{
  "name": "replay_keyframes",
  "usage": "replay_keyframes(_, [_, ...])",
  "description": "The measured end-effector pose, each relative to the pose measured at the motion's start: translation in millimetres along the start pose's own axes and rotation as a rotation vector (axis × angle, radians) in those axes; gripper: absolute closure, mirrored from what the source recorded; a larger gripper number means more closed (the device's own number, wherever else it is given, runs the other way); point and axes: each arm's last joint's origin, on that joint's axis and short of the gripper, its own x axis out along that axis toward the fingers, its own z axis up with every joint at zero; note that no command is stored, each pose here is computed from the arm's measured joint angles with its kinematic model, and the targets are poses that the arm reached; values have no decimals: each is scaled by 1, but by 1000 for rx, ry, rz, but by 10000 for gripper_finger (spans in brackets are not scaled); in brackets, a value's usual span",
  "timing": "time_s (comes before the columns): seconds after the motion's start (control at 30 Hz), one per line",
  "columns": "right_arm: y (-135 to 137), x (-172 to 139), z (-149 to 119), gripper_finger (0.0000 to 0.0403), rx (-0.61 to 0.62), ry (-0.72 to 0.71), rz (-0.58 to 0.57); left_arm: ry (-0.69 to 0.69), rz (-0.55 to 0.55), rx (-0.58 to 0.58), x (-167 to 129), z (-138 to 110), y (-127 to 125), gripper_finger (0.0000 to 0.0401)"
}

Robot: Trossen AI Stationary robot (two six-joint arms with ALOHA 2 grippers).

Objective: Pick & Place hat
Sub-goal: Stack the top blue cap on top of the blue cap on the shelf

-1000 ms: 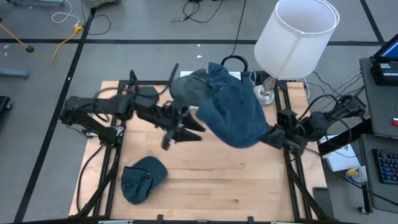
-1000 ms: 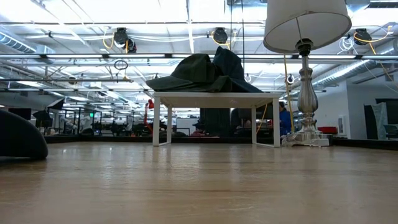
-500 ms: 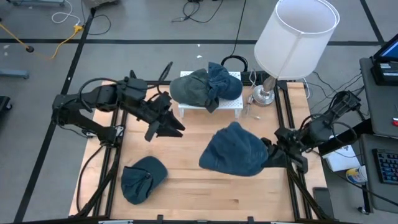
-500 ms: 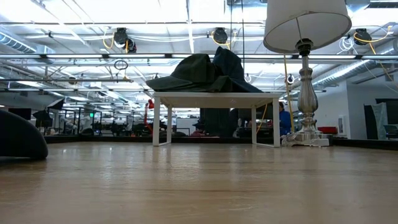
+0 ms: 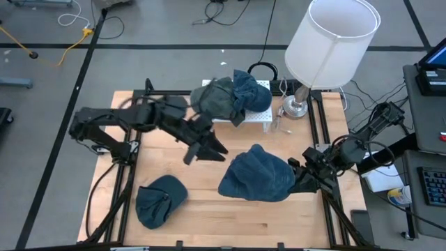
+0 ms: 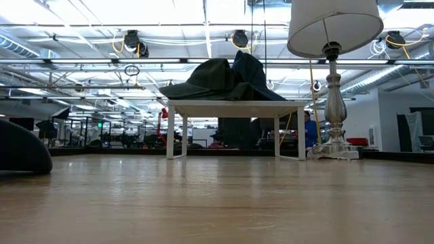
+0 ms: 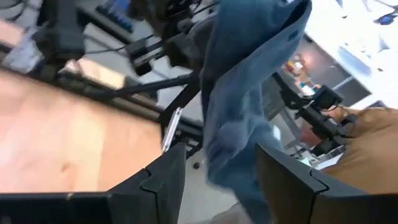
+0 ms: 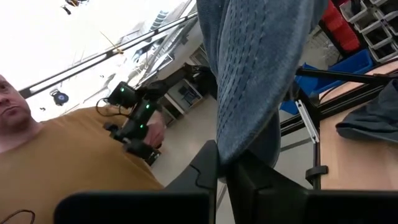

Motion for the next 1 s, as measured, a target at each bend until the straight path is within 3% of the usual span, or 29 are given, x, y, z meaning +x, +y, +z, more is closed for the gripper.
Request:
replay_keyframes(0.3, [0,0,0,396,-13,-2,3,-20,-134,57,41,-7,-3,206])
replay_keyframes(0.47, [0,0,0,396,-15,-1,3,4,-172,30,44,-11,-8,211])
replay_keyframes(0.57, [0,0,0,394,-12,1,0,5,-174,-5,44,-11,-8,245])
replay_keyframes(0.77, [0,0,0,386,4,2,-4,-8,-215,-112,43,-7,-11,356])
replay_keyframes(1.0, [-2,0,-1,360,33,-8,-39,20,-225,-255,43,-6,-10,358])
